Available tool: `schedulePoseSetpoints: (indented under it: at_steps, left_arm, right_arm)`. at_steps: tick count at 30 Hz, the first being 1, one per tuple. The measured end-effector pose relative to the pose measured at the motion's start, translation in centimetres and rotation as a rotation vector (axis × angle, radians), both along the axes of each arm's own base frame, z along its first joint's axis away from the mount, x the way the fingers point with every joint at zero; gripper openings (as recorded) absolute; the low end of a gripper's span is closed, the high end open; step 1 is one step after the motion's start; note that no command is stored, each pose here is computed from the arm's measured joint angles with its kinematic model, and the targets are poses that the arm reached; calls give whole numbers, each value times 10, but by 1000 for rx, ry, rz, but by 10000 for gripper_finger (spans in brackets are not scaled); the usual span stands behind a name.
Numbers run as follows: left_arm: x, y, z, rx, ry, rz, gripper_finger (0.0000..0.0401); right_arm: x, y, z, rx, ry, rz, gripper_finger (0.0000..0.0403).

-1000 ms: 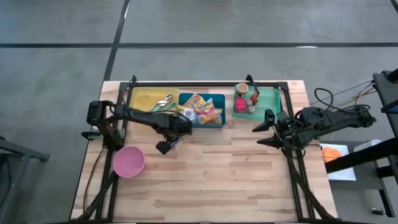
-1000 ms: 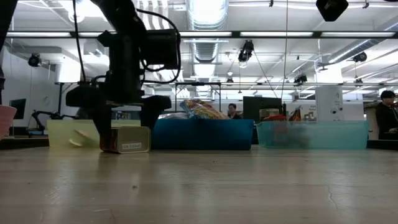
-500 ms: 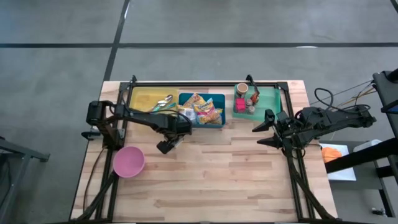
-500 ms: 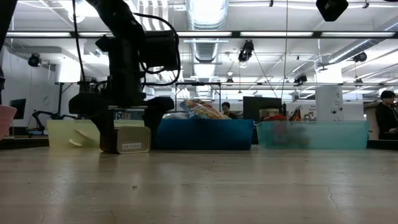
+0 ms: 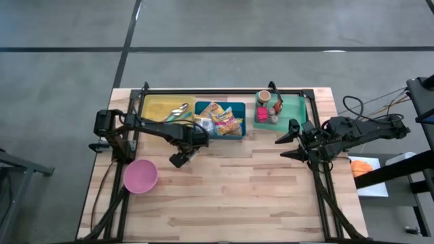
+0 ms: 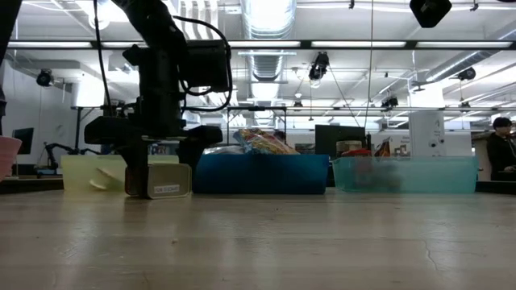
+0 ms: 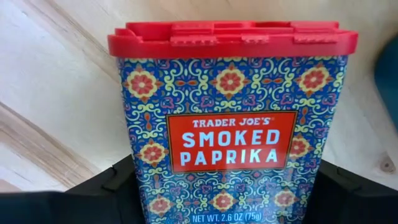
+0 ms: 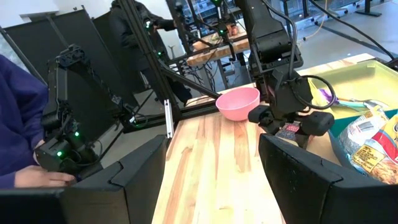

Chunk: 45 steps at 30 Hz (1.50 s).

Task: Pick & Place Food Item
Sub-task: Put the red seasoning can into the light green bin

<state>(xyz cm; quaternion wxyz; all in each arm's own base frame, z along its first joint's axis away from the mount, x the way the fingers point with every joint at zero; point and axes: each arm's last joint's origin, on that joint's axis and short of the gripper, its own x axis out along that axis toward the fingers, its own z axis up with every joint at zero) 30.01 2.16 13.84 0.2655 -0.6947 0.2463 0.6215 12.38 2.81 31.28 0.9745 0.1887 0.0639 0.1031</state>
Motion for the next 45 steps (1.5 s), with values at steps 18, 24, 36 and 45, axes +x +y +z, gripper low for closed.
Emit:
schedulePoseSetpoints:
  at_steps: [18, 24, 36, 45]
  left_arm:
    - [4, 0, 3, 28, -60, -260, 288]
    - [7, 0, 12, 62, -117, -364, 288]
    - [11, -12, 15, 84, -158, -488, 288]
    - [14, -13, 19, 103, -196, -560, 288]
  right_arm:
    - [0, 0, 0, 0, 0, 0, 253]
    - [0, 0, 0, 0, 0, 1, 253]
    - [0, 0, 0, 0, 0, 0, 253]
    - [0, 0, 0, 0, 0, 0, 253]
